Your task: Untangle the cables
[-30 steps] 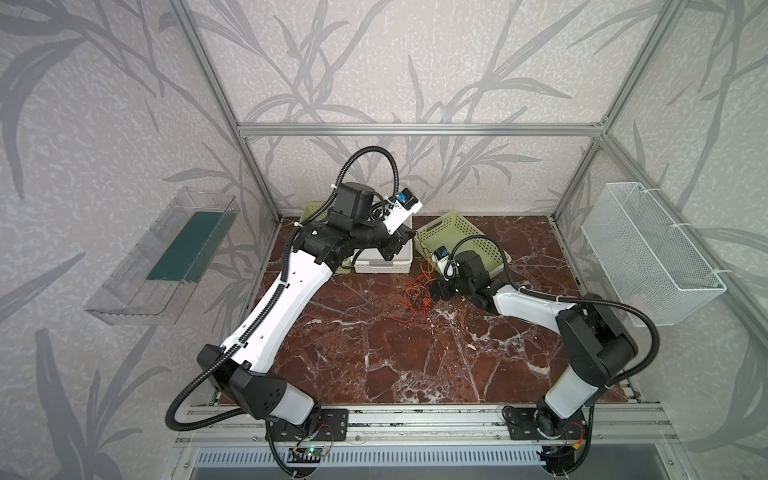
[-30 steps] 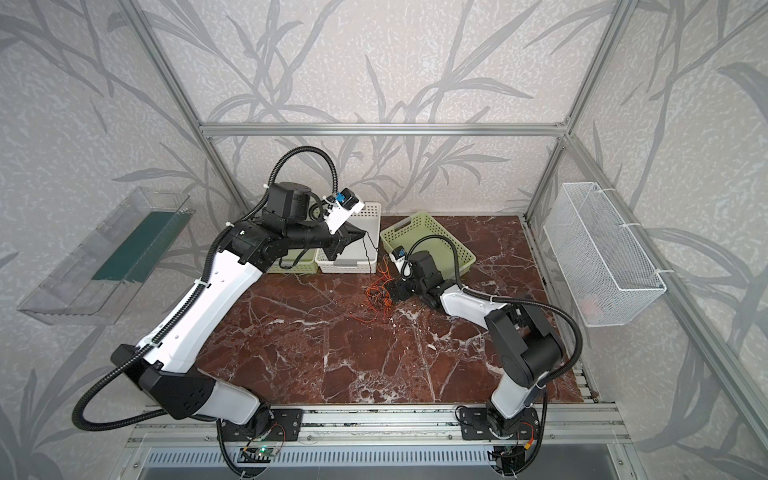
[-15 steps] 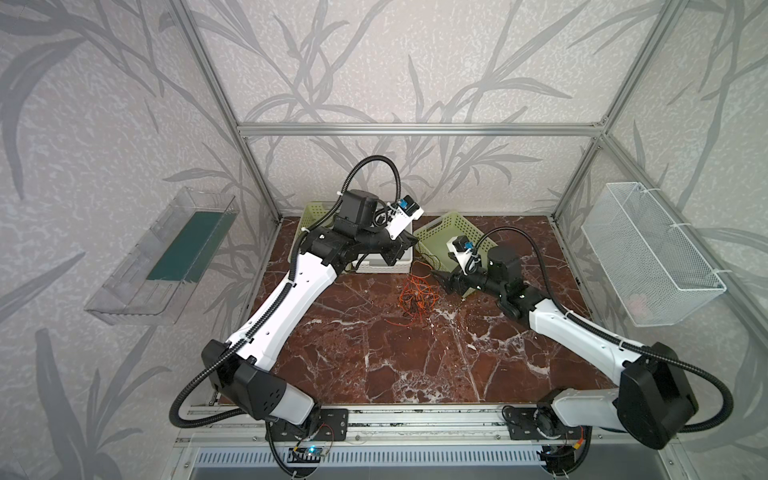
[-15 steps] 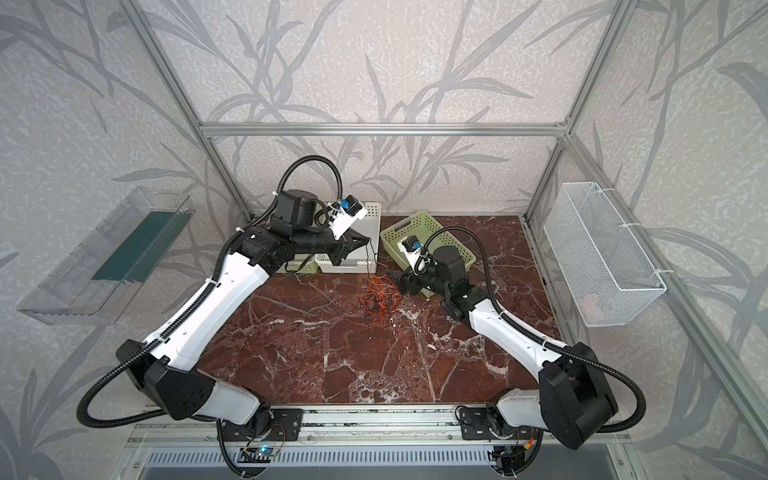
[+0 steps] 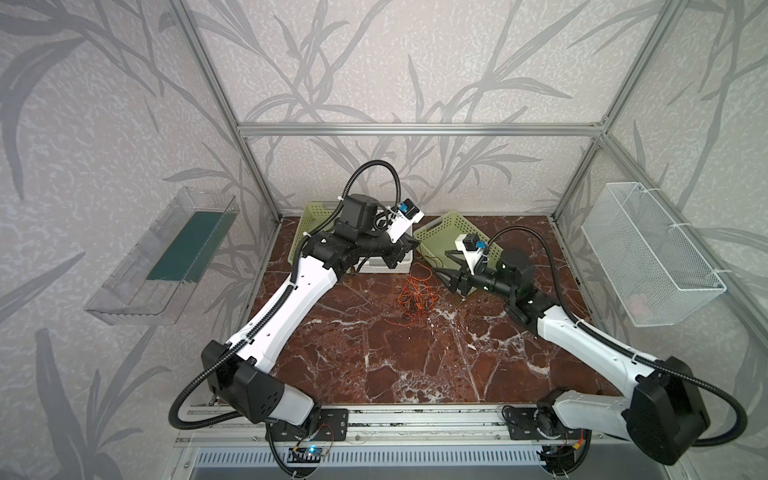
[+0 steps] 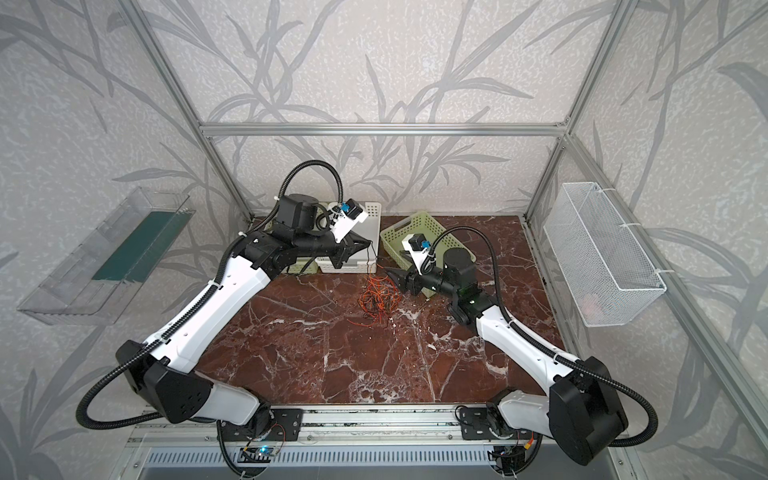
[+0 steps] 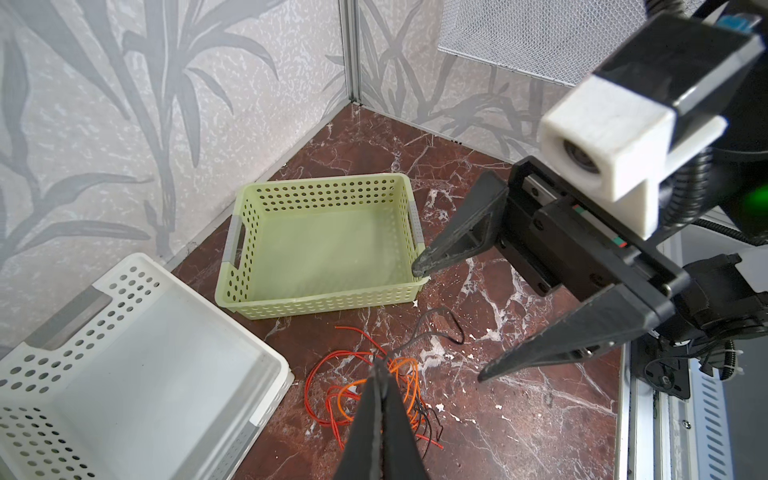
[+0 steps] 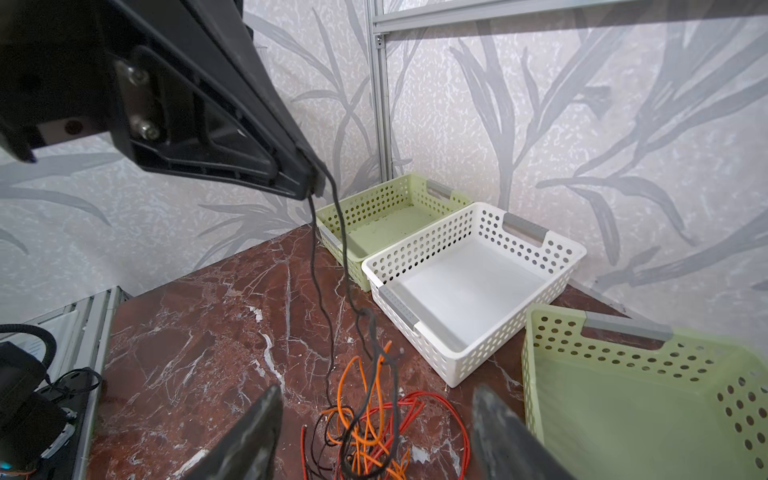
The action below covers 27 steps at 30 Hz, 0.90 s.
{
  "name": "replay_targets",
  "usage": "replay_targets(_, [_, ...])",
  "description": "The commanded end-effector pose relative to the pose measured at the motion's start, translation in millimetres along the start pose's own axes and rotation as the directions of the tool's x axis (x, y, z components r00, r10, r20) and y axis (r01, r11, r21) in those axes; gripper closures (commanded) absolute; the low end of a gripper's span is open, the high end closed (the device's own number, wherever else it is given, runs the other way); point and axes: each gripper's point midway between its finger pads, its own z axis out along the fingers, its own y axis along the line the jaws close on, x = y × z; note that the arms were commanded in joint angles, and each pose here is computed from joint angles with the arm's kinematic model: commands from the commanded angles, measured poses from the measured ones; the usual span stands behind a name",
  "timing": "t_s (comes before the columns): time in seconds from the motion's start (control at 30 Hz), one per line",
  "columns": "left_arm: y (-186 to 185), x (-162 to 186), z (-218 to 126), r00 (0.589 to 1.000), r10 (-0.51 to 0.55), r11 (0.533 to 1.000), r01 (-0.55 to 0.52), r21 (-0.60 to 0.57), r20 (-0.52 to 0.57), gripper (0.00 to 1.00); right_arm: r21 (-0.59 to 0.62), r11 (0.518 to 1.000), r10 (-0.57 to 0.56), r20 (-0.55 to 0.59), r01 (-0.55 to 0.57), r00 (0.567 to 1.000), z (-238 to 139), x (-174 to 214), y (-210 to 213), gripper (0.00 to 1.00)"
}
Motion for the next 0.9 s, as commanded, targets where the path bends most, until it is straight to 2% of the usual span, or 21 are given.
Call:
replay_targets(0.0, [-10, -11, -10, 0.998, 0.034, 0.999, -0.035, 0.016, 0.045, 1.0, 0.036, 0.999, 0.03, -0.006, -0.03, 1.0, 3, -7, -9, 0.36])
replay_targets(0.1, [-12, -11, -10, 0.998, 0.041, 0.999, -0.042, 0.018, 0.046, 1.0, 0.085, 0.995, 0.048, -0.005, -0.048, 0.999, 2, -6, -19, 0.45])
replay_targets(0.2, [-13, -10, -10, 0.998, 0.045, 0.999, -0.046, 0.021, 0.045, 1.0, 0.088, 0.994, 0.067, 0.034, -0.07, 0.997, -2, -13, -23, 0.49])
replay_targets(0.3, [-14, -10, -9, 0.998, 0.048, 0.999, -0.05, 0.023, 0.045, 1.0, 0.082, 0.994, 0.078, 0.015, -0.079, 0.997, 0, -10, -23, 0.53])
replay_targets(0.57, [-19, -14, -8, 0.997, 0.054, 0.998, -0.056, 0.038, 0.058, 1.0, 0.105, 0.99, 0.093, -0.02, -0.09, 0.995, 5, -1, -30, 0.6])
replay_targets(0.73, [-24, -14, -5, 0.997, 0.052, 0.997, -0.056, 0.056, 0.064, 1.0, 0.08, 0.992, 0.096, -0.026, -0.094, 0.995, 9, -2, -27, 0.6])
replay_targets(0.87, [-28, -15, -2, 0.996, 0.048, 0.996, -0.053, 0.073, 0.071, 1.0, 0.107, 0.989, 0.104, -0.04, -0.099, 0.994, 12, 0, -33, 0.63])
